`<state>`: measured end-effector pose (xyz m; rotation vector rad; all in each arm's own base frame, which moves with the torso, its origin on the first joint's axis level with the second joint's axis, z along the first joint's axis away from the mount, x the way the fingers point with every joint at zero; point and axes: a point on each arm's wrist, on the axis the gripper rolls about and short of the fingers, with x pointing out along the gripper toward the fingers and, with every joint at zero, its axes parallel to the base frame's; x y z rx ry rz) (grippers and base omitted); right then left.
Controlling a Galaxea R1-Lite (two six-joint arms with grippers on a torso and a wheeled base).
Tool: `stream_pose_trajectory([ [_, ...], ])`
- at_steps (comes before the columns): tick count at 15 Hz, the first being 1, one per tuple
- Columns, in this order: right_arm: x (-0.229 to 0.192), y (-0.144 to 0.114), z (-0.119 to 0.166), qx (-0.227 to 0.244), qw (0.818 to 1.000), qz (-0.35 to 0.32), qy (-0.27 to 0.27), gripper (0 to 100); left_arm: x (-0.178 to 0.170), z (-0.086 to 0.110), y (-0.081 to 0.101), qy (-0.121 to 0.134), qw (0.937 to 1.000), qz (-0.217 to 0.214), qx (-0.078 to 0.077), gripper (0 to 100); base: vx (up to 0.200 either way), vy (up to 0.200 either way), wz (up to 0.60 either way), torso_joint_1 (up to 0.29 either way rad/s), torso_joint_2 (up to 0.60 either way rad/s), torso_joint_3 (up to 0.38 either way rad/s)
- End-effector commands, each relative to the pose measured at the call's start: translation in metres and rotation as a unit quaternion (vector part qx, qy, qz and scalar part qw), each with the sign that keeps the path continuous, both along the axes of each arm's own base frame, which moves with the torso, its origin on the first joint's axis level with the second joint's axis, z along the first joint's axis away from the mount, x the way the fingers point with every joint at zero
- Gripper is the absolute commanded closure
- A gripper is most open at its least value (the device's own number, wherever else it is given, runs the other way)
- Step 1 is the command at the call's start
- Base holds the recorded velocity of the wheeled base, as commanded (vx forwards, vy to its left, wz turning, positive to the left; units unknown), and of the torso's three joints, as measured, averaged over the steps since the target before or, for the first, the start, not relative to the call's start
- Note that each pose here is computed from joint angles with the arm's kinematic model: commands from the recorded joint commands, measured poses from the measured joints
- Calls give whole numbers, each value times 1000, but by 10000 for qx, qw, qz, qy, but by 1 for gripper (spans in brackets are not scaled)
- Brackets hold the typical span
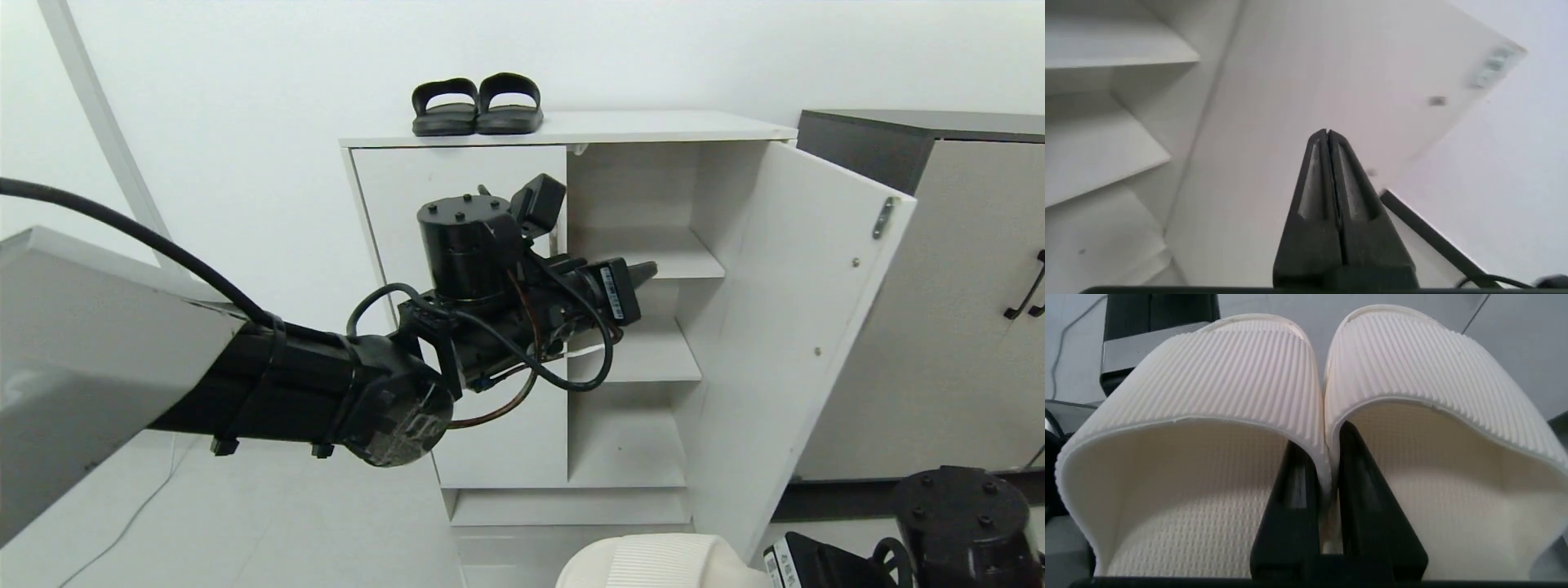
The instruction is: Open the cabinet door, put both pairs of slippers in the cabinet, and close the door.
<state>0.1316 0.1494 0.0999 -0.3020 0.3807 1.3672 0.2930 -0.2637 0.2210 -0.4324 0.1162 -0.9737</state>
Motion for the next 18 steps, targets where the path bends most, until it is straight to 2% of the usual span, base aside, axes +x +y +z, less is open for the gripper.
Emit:
stream_pose_trajectory([
  [1, 1, 1, -1, -8, 10000, -8, 10, 100, -1, 5, 9, -41, 10000, 69, -29, 100, 0, 0, 0, 0, 0, 0],
  [3, 6, 1, -2, -36, 9999, -106, 48, 100, -9, 17, 27, -88, 9997, 191, -77, 100, 0, 0, 0, 0, 0, 0],
  [5, 22, 4, -5, -14, 9993, -371, 15, 100, -29, 31, 62, -84, 9991, 406, -70, 100, 0, 0, 0, 0, 0, 0],
  [8, 51, 13, -6, 151, 9901, -1395, 21, 100, -78, 38, 134, -96, 9951, 986, 10, 100, 0, 0, 0, 0, 0, 0],
  [10, 78, 30, -1, 479, 9670, -2499, 125, 100, -119, 36, 177, -178, 9877, 1533, 252, 100, 0, 0, 0, 0, 0, 0],
  [11, 98, 43, 1, 612, 9426, -3282, 61, 100, -149, 35, 201, -111, 9787, 2017, 362, 100, 0, 0, 0, 0, 0, 0],
  [12, 114, 52, 2, 712, 9213, -3823, -4, 100, -176, 32, 219, 10, 9665, 2521, 477, 100, 0, 0, 0, 0, 0, 0],
  [13, 128, 59, 1, 724, 9010, -4277, -74, 100, -204, 31, 235, 82, 9493, 3077, 641, 100, 0, 0, 0, 0, 0, 0],
  [14, 139, 62, -3, 585, 8829, -4656, -151, 100, -234, 25, 249, 119, 9272, 3633, 907, 100, 0, 0, 0, 0, 0, 0],
  [15, 146, 64, -5, 533, 8723, -4856, -208, 100, -263, 17, 259, -10, 9071, 4050, 1144, 100, 0, 0, 0, 0, 0, 0],
  [16, 149, 66, -9, 518, 8674, -4945, -197, 100, -290, 4, 267, -85, 8836, 4489, 1329, 100, 0, 0, 0, 0, 0, 0],
  [17, 150, 66, -9, 521, 8665, -4960, -195, 100, -313, -11, 273, -77, 8494, 5084, 1417, 100, 0, 0, 0, 0, 0, 0],
  [18, 150, 66, -9, 521, 8669, -4954, -194, 100, -317, -14, 273, -63, 8413, 5213, 1432, 100, 0, 0, 0, 0, 0, 0],
])
